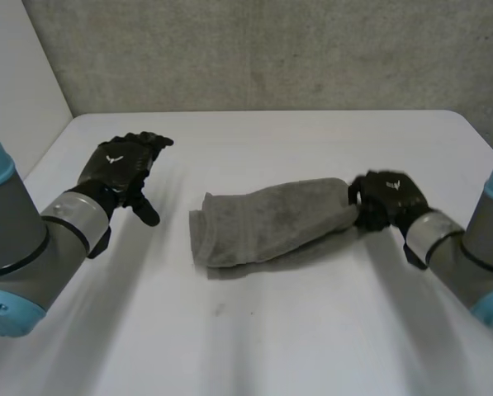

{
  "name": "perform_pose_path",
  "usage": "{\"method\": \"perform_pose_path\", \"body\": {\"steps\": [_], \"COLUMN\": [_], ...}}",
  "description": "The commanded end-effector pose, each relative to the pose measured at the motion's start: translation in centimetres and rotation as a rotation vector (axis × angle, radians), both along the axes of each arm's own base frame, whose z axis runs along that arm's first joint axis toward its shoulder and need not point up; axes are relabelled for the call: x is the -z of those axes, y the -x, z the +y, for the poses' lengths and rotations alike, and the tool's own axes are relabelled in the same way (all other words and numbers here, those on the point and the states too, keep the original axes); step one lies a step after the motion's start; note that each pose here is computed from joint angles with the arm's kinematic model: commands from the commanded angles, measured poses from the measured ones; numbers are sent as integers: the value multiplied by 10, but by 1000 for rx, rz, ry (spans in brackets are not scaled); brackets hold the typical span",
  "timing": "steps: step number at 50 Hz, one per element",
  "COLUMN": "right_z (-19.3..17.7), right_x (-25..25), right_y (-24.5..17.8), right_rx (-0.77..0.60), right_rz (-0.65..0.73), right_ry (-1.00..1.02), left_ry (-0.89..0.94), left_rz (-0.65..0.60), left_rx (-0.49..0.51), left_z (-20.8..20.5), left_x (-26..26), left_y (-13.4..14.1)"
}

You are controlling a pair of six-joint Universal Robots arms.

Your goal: Fold the towel.

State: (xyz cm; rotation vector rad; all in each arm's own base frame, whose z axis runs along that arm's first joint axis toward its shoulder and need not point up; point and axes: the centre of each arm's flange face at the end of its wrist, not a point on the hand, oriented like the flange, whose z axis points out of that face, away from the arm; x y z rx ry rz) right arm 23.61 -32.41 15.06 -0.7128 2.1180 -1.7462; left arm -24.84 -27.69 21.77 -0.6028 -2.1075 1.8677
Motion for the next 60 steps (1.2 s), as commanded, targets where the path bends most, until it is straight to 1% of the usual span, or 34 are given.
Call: {"method": "perform_pose_path", "body": {"steps": [1,2,3,5,6,7,8,10,11,13,18,22,27,29,30,32,33,34,35,37,38,40,41,42,43,45,46,48,49,51,57,59,60], "right_z": [21,33,34,54,54,62,62,80,81,100,116,116,112,114,114,91,91,77,77,56,56,39,39,32,32,22,22,20,20,18,17,13,13], "right_x": [-52,-55,-55,-56,-56,-55,-55,-44,-44,-27,-8,-7,-29,-49,-49,-59,-59,-65,-65,-69,-69,-62,-62,-57,-57,-48,-48,-43,-43,-40,-36,-31,-31], "right_y": [-76,-99,-99,-134,-134,-148,-148,-172,-172,-190,-196,-195,-190,-180,-180,-155,-155,-139,-139,-111,-111,-85,-85,-74,-74,-57,-57,-50,-50,-50,-55,-59,-59], "right_rx": [-207,-275,-276,-385,-386,-425,-426,-511,-512,-588,-649,-657,-614,-575,-575,-463,-463,-391,-390,-253,-253,-131,-130,-85,-85,-28,-28,-14,-14,-18,-31,-50,-50], "right_rz": [99,122,122,179,179,209,210,265,265,311,362,364,331,277,276,182,181,113,112,-32,-32,-140,-141,-173,-173,-186,-186,-184,-184,-184,-173,-138,-138], "right_ry": [220,242,243,277,277,298,298,322,322,319,279,272,288,259,259,160,159,101,101,-31,-32,-164,-165,-207,-207,-250,-250,-269,-269,-273,-271,-256,-255], "left_ry": [18,19,19,16,16,16,16,14,14,8,3,6,27,57,57,71,71,72,72,34,33,-29,-29,-60,-60,-125,-125,-175,-175,-213,-252,-256,-256], "left_rz": [7,7,7,7,7,7,7,6,6,5,3,4,11,21,21,45,45,71,71,142,143,189,189,198,198,181,181,157,157,132,101,79,78], "left_rx": [-23,-28,-28,-34,-34,-39,-39,-42,-42,-44,-44,-44,-47,-39,-39,-24,-24,-14,-14,17,17,73,73,110,110,162,162,187,187,195,181,132,132], "left_z": [-3,-4,-4,-5,-5,-6,-6,-7,-7,-6,-6,-6,-10,-13,-13,-15,-15,-15,-15,-16,-16,-12,-12,-8,-7,-2,-2,-1,-1,-5,-10,-14,-14], "left_x": [-7,-7,-7,-7,-7,-7,-7,-6,-6,-4,-3,-4,-10,-19,-19,-27,-27,-32,-32,-35,-35,-29,-29,-25,-25,-9,-9,11,11,34,62,72,72], "left_y": [-8,-9,-9,-10,-10,-12,-12,-13,-13,-14,-14,-14,-14,-9,-9,-2,-2,2,2,17,17,41,42,57,57,81,81,96,96,105,112,109,109]}}
